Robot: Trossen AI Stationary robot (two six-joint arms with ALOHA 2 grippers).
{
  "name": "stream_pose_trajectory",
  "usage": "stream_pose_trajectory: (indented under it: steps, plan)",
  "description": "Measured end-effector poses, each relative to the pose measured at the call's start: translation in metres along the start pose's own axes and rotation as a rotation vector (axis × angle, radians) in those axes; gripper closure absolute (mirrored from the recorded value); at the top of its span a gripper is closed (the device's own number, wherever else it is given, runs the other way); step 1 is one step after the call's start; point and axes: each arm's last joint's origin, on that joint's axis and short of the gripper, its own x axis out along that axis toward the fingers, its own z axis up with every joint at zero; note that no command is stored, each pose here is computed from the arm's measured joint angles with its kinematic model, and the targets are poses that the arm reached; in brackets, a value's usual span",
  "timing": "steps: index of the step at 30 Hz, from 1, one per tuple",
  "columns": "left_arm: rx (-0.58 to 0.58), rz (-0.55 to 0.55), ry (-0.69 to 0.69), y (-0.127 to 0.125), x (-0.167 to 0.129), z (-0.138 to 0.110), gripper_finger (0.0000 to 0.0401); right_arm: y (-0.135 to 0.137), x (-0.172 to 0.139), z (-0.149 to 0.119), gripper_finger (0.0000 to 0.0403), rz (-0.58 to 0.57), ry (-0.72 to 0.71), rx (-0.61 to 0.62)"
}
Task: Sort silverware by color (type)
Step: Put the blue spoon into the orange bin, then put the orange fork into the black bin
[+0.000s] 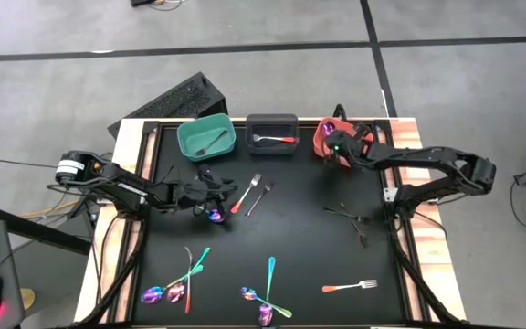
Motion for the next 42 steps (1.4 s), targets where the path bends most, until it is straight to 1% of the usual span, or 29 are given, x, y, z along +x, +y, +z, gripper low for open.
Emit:
stream_pose_trajectory:
  steps: [3, 7, 14, 19, 21, 23, 25, 30, 32, 39, 42]
  plan:
    - [0.000, 0.000, 0.000, 0.000, 0.000, 0.000, 0.0273, -0.003, 0.002, -0.001, 0.0381, 0.007, 0.007, -0.030]
    - [0.000, 0.000, 0.000, 0.000, 0.000, 0.000, 0.0273, -0.004, 0.004, -0.001, 0.0360, 0.003, 0.014, -0.027]
    - [0.002, 0.001, 0.005, 0.000, 0.000, -0.001, 0.0273, -0.003, 0.004, -0.001, 0.0323, 0.051, 0.007, 0.073]
    - [-0.002, 0.012, 0.050, 0.001, 0.000, -0.005, 0.0273, -0.003, 0.004, -0.001, 0.0312, 0.052, 0.009, 0.157]
    - [-0.005, 0.016, 0.064, 0.002, 0.000, -0.007, 0.0273, -0.002, 0.003, -0.001, 0.0311, 0.060, 0.009, 0.210]
    - [-0.009, 0.020, 0.076, 0.002, 0.000, -0.008, 0.0273, 0.001, 0.002, 0.000, 0.0310, 0.108, 0.004, 0.262]
    - [-0.014, 0.021, 0.077, 0.002, 0.000, -0.008, 0.0273, 0.005, 0.000, 0.001, 0.0310, 0.197, 0.001, 0.298]
    - [-0.020, 0.021, 0.077, 0.002, 0.000, -0.008, 0.0273, 0.019, -0.010, 0.003, 0.0310, 0.435, -0.009, 0.314]
    - [-0.021, 0.022, 0.077, 0.002, 0.000, -0.008, 0.0273, 0.026, -0.017, 0.005, 0.0310, 0.506, -0.019, 0.320]
    - [0.002, 0.045, 0.092, 0.003, -0.001, -0.010, 0.0273, 0.058, -0.053, 0.007, 0.0310, 0.663, -0.081, 0.293]
    - [0.009, 0.048, 0.104, 0.004, -0.001, -0.011, 0.0273, 0.072, -0.071, 0.005, 0.0310, 0.694, -0.101, 0.290]
